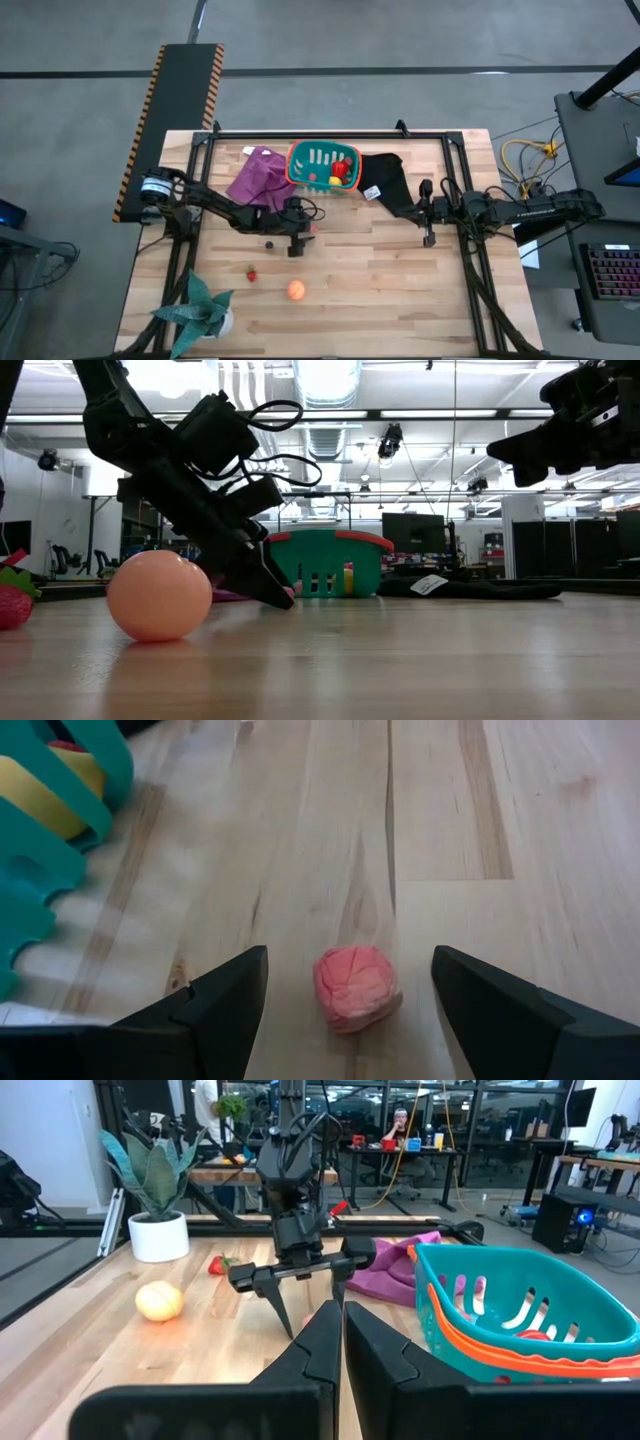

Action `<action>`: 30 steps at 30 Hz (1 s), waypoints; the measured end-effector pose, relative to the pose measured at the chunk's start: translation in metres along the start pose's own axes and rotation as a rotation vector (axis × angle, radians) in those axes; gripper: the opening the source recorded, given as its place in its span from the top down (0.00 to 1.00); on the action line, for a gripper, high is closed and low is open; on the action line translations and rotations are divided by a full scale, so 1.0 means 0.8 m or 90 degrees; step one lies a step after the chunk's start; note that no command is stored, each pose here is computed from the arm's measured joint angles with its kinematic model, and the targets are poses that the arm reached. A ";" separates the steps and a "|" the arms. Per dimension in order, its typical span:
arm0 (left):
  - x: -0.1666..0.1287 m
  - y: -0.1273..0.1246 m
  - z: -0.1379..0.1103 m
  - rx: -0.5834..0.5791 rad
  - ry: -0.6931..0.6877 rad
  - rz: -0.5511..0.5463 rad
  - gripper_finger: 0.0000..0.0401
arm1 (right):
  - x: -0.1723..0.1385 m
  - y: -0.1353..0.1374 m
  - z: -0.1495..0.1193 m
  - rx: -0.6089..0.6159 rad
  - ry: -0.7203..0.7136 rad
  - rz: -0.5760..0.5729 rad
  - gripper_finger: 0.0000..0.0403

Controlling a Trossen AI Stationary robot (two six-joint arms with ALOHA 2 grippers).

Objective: Pick and placing Produce into tupperware
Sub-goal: Put the pink peach into the blue bin

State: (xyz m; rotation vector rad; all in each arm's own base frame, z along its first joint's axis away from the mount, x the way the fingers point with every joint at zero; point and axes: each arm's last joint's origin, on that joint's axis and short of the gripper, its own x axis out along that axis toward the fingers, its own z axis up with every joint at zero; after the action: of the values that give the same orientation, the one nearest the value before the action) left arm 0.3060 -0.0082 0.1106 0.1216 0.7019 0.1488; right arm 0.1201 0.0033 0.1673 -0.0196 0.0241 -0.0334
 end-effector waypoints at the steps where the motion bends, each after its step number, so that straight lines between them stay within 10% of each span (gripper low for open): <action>1: 0.000 0.000 0.000 0.000 0.000 0.000 0.32 | 0.000 0.000 0.000 0.000 0.001 0.000 0.98; 17: 0.000 0.000 0.000 0.001 0.003 -0.001 0.33 | 0.000 0.000 0.000 0.000 0.002 0.000 0.98; 30: -0.001 -0.001 -0.001 0.004 0.005 -0.008 0.57 | 0.000 0.000 0.000 0.000 0.002 0.000 0.98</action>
State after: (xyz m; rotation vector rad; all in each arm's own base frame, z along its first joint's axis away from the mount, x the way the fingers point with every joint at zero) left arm 0.3051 -0.0087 0.1101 0.1224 0.7103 0.1355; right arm 0.1202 0.0033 0.1671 -0.0195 0.0271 -0.0333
